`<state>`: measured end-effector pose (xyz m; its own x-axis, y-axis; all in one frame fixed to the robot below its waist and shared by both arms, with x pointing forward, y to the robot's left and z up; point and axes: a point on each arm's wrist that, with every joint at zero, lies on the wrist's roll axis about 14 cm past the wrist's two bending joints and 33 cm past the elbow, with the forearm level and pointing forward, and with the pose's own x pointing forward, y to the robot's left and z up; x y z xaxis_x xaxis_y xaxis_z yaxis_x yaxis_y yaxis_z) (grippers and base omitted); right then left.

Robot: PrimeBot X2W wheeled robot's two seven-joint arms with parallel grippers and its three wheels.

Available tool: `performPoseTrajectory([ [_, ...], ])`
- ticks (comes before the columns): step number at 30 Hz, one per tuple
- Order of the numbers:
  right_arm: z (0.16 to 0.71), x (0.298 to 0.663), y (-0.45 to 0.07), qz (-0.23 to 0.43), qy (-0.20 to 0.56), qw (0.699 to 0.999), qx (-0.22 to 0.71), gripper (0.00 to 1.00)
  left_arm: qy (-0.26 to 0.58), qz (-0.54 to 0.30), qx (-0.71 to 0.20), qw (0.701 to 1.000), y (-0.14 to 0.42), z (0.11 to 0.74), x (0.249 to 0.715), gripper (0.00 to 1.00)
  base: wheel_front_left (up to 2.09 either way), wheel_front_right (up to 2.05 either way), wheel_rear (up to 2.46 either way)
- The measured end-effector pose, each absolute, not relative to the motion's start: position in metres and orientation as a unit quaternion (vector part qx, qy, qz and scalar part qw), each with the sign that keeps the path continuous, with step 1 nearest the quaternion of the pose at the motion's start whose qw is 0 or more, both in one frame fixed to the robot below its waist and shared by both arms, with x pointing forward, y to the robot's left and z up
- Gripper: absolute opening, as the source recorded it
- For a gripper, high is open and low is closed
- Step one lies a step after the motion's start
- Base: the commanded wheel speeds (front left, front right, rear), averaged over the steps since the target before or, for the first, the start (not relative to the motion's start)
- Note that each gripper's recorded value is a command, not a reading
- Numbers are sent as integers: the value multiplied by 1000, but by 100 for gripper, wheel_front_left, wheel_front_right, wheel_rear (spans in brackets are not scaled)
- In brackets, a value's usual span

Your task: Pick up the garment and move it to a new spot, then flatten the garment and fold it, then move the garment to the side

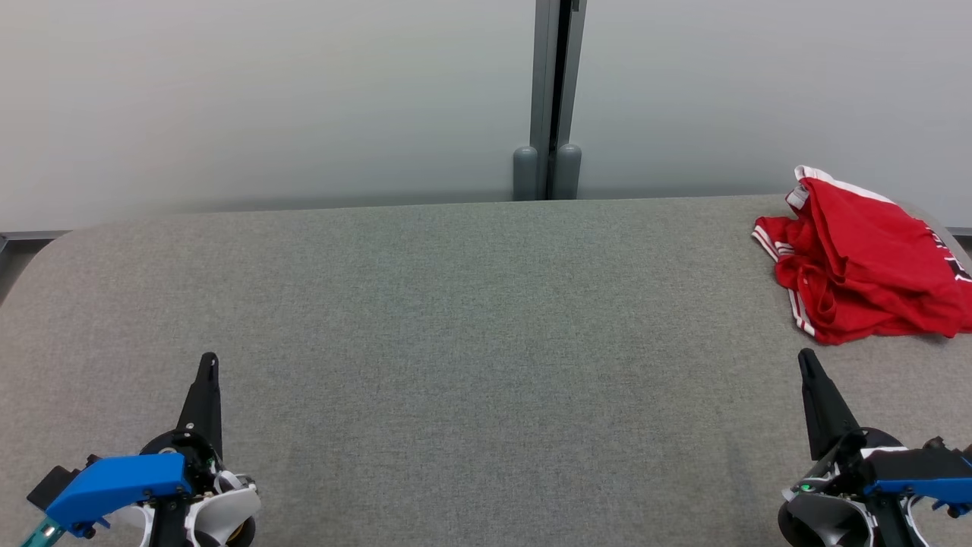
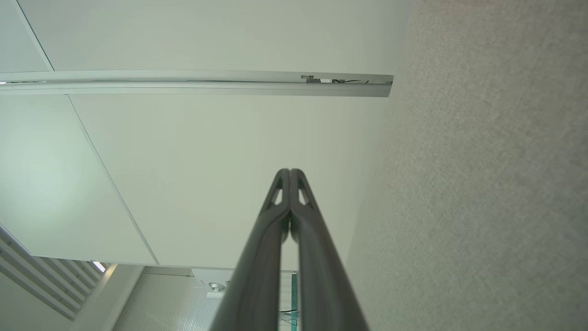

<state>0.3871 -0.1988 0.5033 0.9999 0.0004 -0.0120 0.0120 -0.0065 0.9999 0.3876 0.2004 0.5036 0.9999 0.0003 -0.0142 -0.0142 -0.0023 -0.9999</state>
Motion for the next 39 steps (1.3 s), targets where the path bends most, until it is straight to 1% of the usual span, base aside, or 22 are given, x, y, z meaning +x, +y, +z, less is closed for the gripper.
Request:
performPoseTrajectory([
  [39, 504, 387, -199, -4, 4, 705, 709, 0, 5, 5, -708, 706, 200, 504, 388, 0, 0, 0, 0],
])
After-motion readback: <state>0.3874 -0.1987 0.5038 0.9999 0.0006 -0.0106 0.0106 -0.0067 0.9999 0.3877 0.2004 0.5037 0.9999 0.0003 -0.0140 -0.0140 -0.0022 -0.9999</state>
